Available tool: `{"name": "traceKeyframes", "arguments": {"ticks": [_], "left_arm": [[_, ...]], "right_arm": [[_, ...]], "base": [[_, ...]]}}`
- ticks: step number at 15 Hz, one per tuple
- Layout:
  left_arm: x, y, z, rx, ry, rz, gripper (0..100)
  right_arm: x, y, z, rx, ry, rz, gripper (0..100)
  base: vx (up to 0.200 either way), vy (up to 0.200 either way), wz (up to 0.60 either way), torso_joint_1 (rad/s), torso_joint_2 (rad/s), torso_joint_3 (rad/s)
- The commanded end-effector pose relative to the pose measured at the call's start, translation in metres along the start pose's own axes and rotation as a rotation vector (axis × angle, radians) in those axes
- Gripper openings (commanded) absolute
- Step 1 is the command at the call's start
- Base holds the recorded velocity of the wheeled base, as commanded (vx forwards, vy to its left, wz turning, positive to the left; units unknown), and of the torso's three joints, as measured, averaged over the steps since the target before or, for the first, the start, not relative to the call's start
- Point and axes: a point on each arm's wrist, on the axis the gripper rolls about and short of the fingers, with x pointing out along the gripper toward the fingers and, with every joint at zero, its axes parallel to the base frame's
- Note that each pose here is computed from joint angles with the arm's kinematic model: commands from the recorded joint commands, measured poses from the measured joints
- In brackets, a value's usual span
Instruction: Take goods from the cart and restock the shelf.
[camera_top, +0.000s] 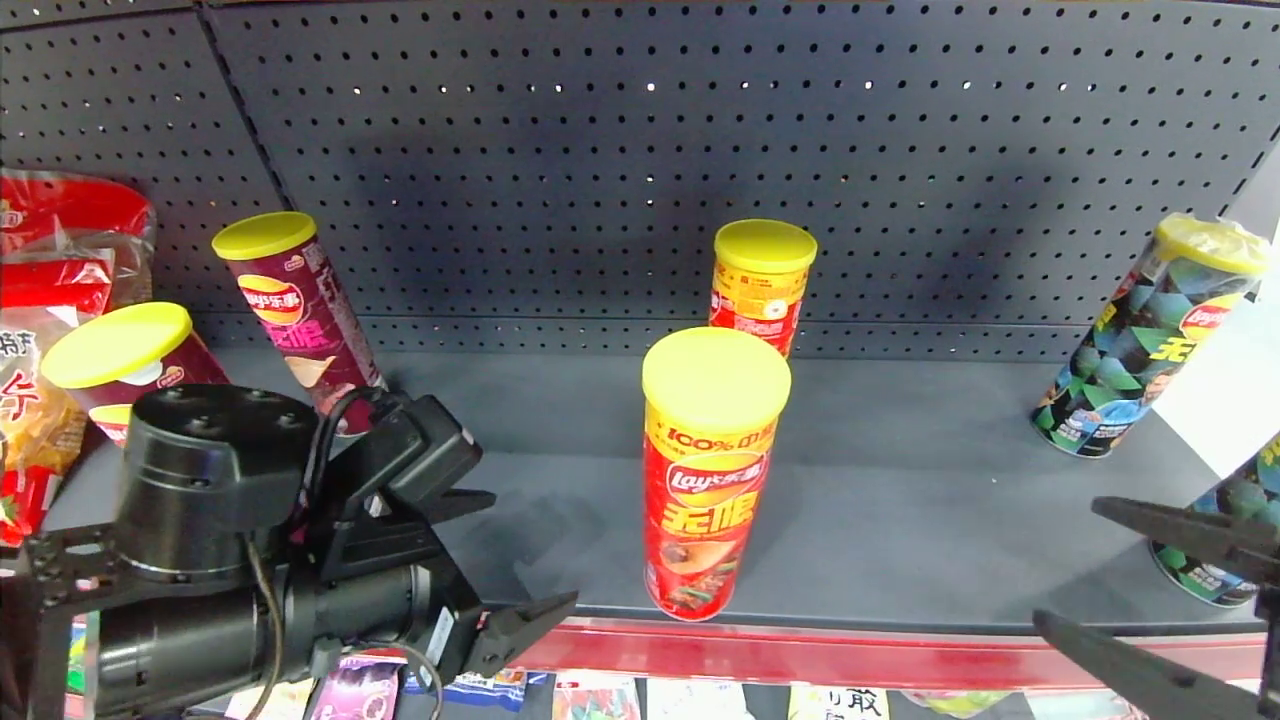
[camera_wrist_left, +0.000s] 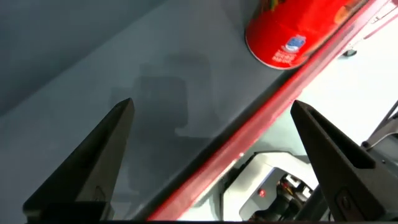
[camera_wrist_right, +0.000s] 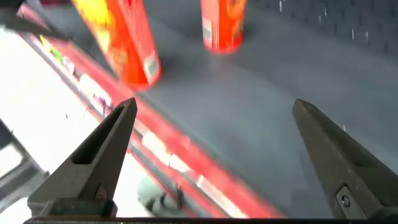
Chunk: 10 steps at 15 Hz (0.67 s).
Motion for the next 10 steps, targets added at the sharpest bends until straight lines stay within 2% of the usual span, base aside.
{"name": "traceKeyframes", "arguments": {"ticks": [1, 7, 10], "left_arm": [[0.016, 0.001, -0.001, 0.003, 0.038, -0.01, 100], [0.04, 0.001, 0.011, 0.012, 0.048, -0.027, 100], [0.054, -0.005, 0.015, 0.026, 0.052, -0.052, 100]], "right_arm": [[-0.041, 0.005, -0.001, -0.005, -0.078, -0.027, 100], [-0.053, 0.004, -0.006, 0.008, -0.09, -0.093, 100], [-0.054, 0.004, -0.005, 0.025, -0.093, -0.097, 100]], "base": [[0.0, 0.0, 0.0, 0.0, 0.0, 0.0], [0.0, 0.0, 0.0, 0.0, 0.0, 0.0], [0.0, 0.0, 0.0, 0.0, 0.0, 0.0]]}}
